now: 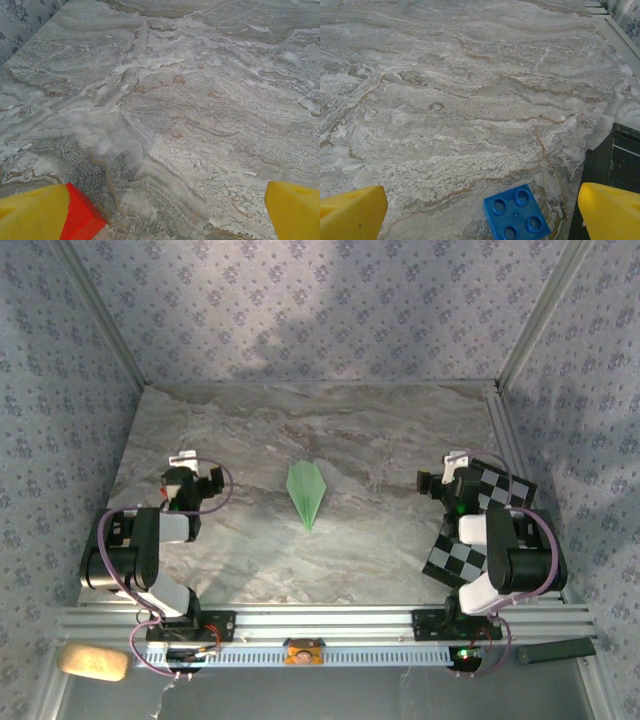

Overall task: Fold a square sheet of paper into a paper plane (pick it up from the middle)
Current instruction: Reset both arms

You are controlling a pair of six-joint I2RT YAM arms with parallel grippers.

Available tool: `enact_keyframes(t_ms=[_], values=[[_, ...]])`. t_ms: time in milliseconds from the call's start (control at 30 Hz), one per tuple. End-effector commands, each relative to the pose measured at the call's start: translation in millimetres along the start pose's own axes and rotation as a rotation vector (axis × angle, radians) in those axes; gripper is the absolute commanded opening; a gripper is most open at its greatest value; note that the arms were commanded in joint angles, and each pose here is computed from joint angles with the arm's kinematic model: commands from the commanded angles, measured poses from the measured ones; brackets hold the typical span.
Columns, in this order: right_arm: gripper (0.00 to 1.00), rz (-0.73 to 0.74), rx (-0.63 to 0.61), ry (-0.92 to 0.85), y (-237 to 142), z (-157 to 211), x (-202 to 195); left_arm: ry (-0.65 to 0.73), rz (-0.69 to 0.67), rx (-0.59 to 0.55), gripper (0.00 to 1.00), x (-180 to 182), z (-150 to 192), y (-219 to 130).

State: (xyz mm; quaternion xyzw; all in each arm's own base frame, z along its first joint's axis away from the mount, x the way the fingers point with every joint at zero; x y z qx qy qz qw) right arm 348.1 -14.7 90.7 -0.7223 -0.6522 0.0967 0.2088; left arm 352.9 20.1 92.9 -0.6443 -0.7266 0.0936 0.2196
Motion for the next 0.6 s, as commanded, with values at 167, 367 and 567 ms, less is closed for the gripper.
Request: enact_keyframes(t_ms=[167,367,567], values=[[1.00,0.020,-0.040,0.019,1.4,-12.2,-0.6,0.004,0.003,-0.054,1.00,1.6,-13.0,0.0],[1.00,0.016,-0.035,0.014,1.9,-11.9,0.9,0.003,0.003,-0.055,1.00,1.6,-13.2,-0.1],[1.00,0.013,-0.035,0.018,2.2,-12.4,0.1,0.004,0.003,-0.055,1.00,1.6,-13.1,-0.1]])
Point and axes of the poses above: each hand's point on the last joint's axis, 136 mm out from that joint toward the fingers, its own y axis out along the fingers, its own x axis along the line the jaws close on, z = x × y, the point moved 4 cm from there along -y, back along the fingers, and after that the axes turned 12 degrees about y, right-handed, at the moved point
